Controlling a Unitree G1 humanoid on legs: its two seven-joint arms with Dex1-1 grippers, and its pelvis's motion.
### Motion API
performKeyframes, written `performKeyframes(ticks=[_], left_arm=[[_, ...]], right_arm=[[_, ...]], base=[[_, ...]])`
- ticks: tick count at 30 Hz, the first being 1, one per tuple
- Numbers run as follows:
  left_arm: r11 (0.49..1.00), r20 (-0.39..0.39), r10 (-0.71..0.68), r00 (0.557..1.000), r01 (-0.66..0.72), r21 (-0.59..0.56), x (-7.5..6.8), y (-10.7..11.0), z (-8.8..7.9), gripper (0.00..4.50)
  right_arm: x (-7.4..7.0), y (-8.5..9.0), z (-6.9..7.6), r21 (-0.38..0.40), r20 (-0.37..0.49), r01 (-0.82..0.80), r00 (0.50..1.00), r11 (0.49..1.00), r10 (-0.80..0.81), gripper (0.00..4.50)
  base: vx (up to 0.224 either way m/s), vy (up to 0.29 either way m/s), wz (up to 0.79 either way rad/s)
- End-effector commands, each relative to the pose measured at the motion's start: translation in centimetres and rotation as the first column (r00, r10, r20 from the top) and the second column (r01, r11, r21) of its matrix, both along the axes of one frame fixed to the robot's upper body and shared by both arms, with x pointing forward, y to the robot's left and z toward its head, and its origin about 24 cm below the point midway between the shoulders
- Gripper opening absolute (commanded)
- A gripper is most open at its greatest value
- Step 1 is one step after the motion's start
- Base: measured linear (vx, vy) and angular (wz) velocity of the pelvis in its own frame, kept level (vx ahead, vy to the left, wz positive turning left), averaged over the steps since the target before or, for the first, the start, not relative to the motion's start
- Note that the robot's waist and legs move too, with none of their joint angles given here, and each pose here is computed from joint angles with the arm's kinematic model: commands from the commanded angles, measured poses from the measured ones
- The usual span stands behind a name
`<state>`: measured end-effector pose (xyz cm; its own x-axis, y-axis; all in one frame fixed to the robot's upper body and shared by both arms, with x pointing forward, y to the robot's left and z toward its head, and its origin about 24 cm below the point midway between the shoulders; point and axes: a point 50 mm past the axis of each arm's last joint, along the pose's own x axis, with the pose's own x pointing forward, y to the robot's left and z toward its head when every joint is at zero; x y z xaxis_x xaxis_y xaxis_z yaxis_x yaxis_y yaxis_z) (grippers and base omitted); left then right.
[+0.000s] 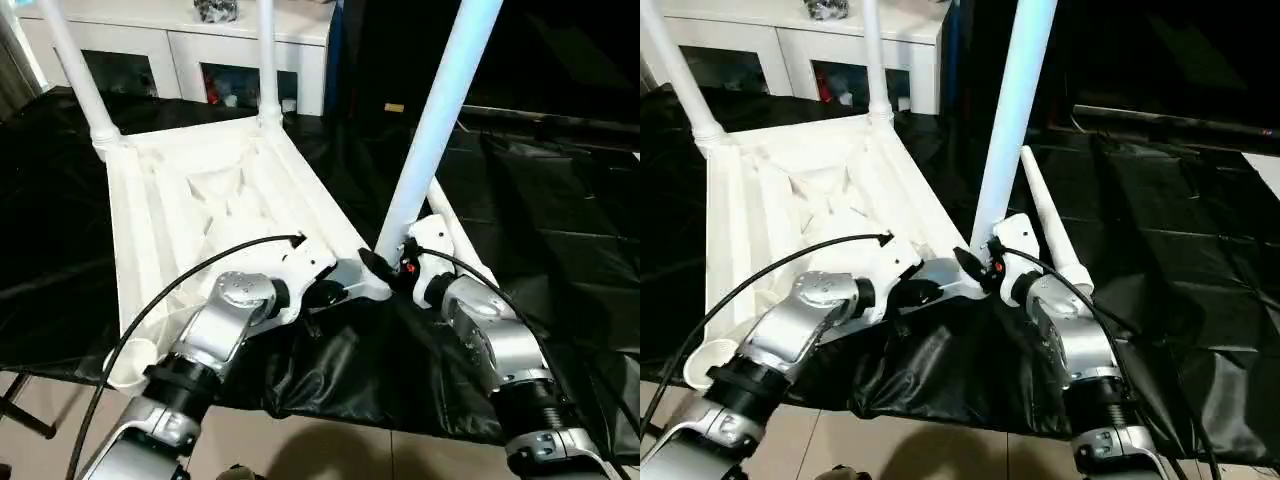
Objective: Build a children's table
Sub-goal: Rotate leg to tighten
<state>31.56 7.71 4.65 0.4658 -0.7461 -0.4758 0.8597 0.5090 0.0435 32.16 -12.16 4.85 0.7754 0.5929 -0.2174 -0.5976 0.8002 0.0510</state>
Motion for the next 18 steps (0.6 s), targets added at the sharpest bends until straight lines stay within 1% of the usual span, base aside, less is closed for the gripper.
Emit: performKeyframes(ticks=[1, 3, 4, 5, 6, 7, 8, 9, 10, 11, 12, 13, 14, 15, 18], left_arm=[[0.994, 0.097, 0.108, 0.989, -0.106, -0.029, 1.5, -0.6, 1.6, 0.0], [0.996, 0.108, 0.092, 0.99, -0.09, -0.027, 1.5, -0.8, 1.7, 0.0], [0.996, 0.108, 0.092, 0.99, -0.09, -0.027, 1.5, -0.8, 1.7, 0.0], [0.995, 0.107, 0.099, 0.989, -0.096, -0.037, 1.6, -0.9, 1.7, 0.28], [0.994, 0.1, 0.102, 0.99, -0.098, -0.044, 1.6, -0.9, 1.7, 0.28], [0.993, 0.088, 0.106, 0.99, -0.102, -0.055, 1.5, -0.9, 1.7, 0.56], [0.993, 0.082, 0.102, 0.991, -0.097, -0.06, 1.5, -0.8, 1.7, 0.63], [0.993, 0.082, 0.101, 0.991, -0.097, -0.06, 1.5, -0.8, 1.7, 0.63], [0.994, 0.078, 0.096, 0.992, -0.092, -0.064, 1.4, -0.8, 1.7, 0.79], [0.994, 0.105, 0.098, 0.99, -0.092, -0.059, 1.4, -0.6, 1.9, 0.9], [0.994, 0.133, 0.103, 0.986, -0.097, -0.054, 1.5, -0.4, 2.0, 0.9], [0.992, 0.183, 0.12, 0.976, -0.113, -0.047, 1.5, 0.3, 2.6, 0.98], [0.992, 0.198, 0.128, 0.972, -0.121, -0.046, 1.5, 0.6, 2.8, 0.98], [0.986, 0.223, 0.168, 0.96, -0.162, -0.048, 1.4, 1.8, 3.5, 0.98], [0.97, 0.267, 0.242, 0.933, -0.24, -0.043, 1.2, 4.0, 4.8, 0.98]], right_arm=[[-1.0, 2.8, -0.6, 0.04, -0.034, -0.124, 0.992, 0.991, 0.125, 3.01], [-0.7, 0.4, 0.4, 0.01, 0.016, -0.097, 0.995, 0.995, 0.097, 3.01], [-0.7, 0.4, 0.4, 0.01, 0.016, -0.097, 0.995, 0.995, 0.097, 3.01], [-1.0, -1.3, 1.1, 0.005, 0.041, -0.104, 0.994, 0.995, 0.104, 3.09], [-1.1, -2.0, 1.4, 0.002, 0.049, -0.109, 0.993, 0.994, 0.109, 3.09], [-1.4, -3.2, 1.8, -0.003, 0.06, -0.113, 0.992, 0.994, 0.113, 3.11], [-1.6, -4.4, 2.2, -0.012, 0.072, -0.109, 0.991, 0.994, 0.109, 3.11], [-1.6, -4.4, 2.2, -0.012, 0.073, -0.108, 0.991, 0.994, 0.109, 3.11], [-1.8, -5.4, 2.5, -0.019, 0.082, -0.104, 0.991, 0.994, 0.105, 3.11], [-2.0, -6.6, 2.9, -0.026, 0.09, -0.089, 0.992, 0.996, 0.091, 3.11], [-2.1, -7.5, 3.2, -0.033, 0.095, -0.076, 0.992, 0.997, 0.079, 3.11], [-2.3, -8.5, 3.5, -0.039, 0.095, -0.066, 0.993, 0.997, 0.069, 3.11], [-2.3, -8.8, 3.5, -0.042, 0.094, -0.065, 0.993, 0.997, 0.069, 3.11], [-2.5, -8.9, 3.6, -0.062, 0.089, -0.079, 0.992, 0.995, 0.085, 3.11], [-3.1, -8.4, 3.2, -0.093, 0.055, -0.132, 0.989, 0.987, 0.137, 3.11]], base=[[0.0, 0.0, 0.0], [0.0, 0.0, 0.0], [0.0, 0.0, 0.0], [0.0, 0.0, 0.0], [0.0, 0.0, 0.0], [0.0, 0.0, 0.0], [0.0, 0.0, 0.0], [0.0, 0.0, 0.0], [0.0, 0.0, 0.0], [0.0, 0.0, 0.0], [0.0, 0.0, 0.0], [0.0, 0.0, 0.0], [0.0, 0.0, 0.0], [0.0, 0.0, 0.0], [0.0, 0.0, 0.0]])
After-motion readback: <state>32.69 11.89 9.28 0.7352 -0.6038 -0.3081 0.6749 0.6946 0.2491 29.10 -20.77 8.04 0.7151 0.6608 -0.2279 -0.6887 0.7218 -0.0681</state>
